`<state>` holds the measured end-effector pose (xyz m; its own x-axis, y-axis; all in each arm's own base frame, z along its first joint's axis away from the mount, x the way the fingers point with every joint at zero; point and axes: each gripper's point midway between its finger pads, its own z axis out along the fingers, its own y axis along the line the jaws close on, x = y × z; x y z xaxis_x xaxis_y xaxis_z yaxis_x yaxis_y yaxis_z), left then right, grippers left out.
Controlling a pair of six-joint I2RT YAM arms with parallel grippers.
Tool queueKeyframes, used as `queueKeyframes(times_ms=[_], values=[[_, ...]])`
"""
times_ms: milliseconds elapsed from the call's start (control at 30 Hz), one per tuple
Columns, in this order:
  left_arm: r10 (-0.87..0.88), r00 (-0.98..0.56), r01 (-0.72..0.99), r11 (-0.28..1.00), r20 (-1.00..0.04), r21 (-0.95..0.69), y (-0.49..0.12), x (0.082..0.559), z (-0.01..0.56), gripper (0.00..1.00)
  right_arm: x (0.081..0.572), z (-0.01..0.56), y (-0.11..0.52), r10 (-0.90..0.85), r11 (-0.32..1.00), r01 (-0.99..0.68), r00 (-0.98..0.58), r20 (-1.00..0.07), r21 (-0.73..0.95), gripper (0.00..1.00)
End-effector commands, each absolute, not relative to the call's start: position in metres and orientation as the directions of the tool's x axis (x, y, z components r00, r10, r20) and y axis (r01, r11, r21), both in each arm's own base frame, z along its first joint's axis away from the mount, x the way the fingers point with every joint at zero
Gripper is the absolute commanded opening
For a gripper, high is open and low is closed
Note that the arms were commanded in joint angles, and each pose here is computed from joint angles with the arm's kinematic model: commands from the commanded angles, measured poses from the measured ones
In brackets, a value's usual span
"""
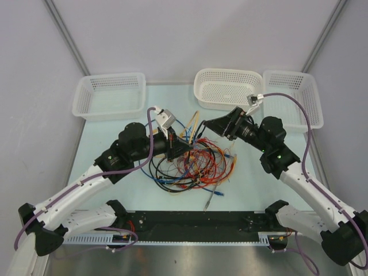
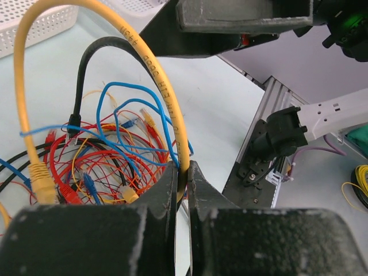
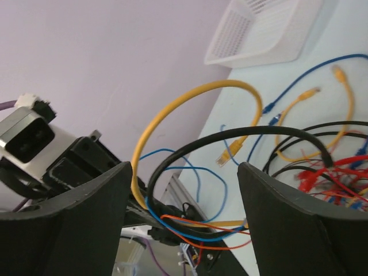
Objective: Untangle the cables
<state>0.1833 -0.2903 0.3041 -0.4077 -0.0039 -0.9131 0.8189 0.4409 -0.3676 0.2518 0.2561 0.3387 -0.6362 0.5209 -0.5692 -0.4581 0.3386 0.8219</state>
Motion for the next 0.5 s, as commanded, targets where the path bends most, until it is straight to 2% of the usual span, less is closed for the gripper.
queueKeyframes(times_ms=[0,300,400,433,467], values=[[-0.064,-0.37,0.849,0.381,-0.927,-0.366,-0.295,0.179,0.325,0.0,0.236,0.381,0.274,0.527,0.19,-0.556,-0.638,-0.562,0.809,0.77],[-0.076,-0.376,0.85,0.369,-0.924,-0.376,-0.296,0.177,0.324,0.02,0.237,0.359,0.296,0.487,0.192,-0.504,-0.696,-0.528,0.842,0.7],[-0.077,-0.376,0.851,0.366,-0.923,-0.377,-0.295,0.176,0.324,0.02,0.241,0.353,0.295,0.495,0.223,-0.491,-0.687,-0.531,0.842,0.62],[-0.078,-0.376,0.85,0.367,-0.923,-0.377,-0.295,0.176,0.323,0.02,0.243,0.351,0.294,0.5,0.233,-0.485,-0.684,-0.531,0.843,0.55],[-0.078,-0.376,0.85,0.367,-0.923,-0.377,-0.295,0.176,0.323,0.02,0.243,0.349,0.294,0.497,0.24,-0.479,-0.687,-0.531,0.844,0.52]])
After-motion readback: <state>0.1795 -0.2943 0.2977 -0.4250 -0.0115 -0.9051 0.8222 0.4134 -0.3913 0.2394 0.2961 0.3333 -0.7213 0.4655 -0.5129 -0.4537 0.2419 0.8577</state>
